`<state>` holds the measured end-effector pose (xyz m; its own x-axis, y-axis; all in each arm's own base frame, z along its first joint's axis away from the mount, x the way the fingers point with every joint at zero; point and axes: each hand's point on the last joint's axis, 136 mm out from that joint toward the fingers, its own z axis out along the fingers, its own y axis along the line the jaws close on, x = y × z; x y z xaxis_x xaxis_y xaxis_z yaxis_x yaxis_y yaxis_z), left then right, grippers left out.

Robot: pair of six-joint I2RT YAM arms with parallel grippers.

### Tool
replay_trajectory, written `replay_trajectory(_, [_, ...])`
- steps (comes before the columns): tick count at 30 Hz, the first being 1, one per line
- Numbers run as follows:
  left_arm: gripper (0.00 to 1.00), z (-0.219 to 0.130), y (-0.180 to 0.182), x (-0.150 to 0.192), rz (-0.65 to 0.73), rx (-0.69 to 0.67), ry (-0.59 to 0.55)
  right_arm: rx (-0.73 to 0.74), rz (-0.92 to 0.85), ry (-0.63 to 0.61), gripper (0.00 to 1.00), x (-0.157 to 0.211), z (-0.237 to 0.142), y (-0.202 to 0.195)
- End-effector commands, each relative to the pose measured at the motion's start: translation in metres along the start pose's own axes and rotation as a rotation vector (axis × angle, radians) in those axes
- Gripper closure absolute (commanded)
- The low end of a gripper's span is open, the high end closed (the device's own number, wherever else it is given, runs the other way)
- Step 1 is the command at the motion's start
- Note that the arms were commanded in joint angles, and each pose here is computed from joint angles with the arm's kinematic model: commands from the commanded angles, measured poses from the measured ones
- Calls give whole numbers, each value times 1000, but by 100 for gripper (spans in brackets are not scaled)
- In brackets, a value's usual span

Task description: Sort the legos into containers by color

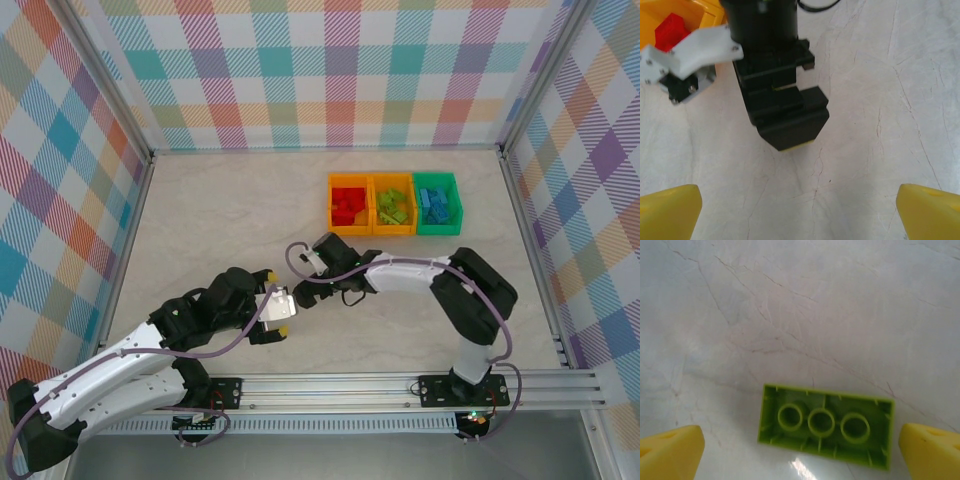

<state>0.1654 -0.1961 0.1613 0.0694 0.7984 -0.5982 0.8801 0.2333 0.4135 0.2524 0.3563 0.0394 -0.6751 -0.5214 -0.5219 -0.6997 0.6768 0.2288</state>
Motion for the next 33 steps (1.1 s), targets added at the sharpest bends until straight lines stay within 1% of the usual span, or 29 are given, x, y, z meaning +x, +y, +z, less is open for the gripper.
replay_trajectory(1, [0, -1, 1, 5, 8, -11, 7, 42, -62, -10, 2, -10, 11, 3])
replay_trajectory(3, [0, -2, 1, 6, 12, -14, 5, 79, -48, -12, 8, -9, 17, -3])
replay_trajectory(4, [0, -3, 0, 6, 20, -12, 3, 94, -44, -11, 14, -7, 20, -7])
replay_trajectory(6, [0, -4, 1, 5, 27, -20, -6, 106, -44, -5, 25, -5, 23, -10])
replay_trajectory(9, [0, -6, 3, 4, 27, -37, -22, 115, -33, -7, 47, -4, 24, -12])
replay_trajectory(10, [0, -6, 3, 4, 26, -41, -25, 121, -29, -10, 52, -3, 23, -13])
replay_trajectory(13, [0, -6, 4, 2, 20, -48, -32, 124, -22, -44, 53, -8, 15, -13])
replay_trajectory(16, [0, -5, 6, -4, -5, -54, -62, 115, -5, -109, 54, -19, 0, -11])
replay_trajectory(19, [0, -6, 16, -14, -61, -98, -108, 116, 40, -189, 55, -34, -21, -15])
replay_trajectory(22, [0, -10, 23, -26, -97, -123, -164, 125, 127, -281, 57, -50, -50, -32])
replay_trajectory(25, [0, -21, 28, -42, -134, -141, -266, 144, 220, -387, 58, -62, -82, -63])
replay_trajectory(27, [0, -31, 30, -57, -151, -154, -369, 167, 292, -443, 58, -68, -104, -92])
replay_trajectory(29, [0, -38, 31, -65, -161, -163, -438, 196, 342, -488, 58, -73, -123, -119])
replay_trajectory(31, [0, -44, 30, -70, -165, -159, -482, 239, 386, -529, 58, -78, -140, -149])
replay_trajectory(33, [0, -46, 30, -73, -170, -156, -500, 287, 429, -563, 58, -84, -155, -182])
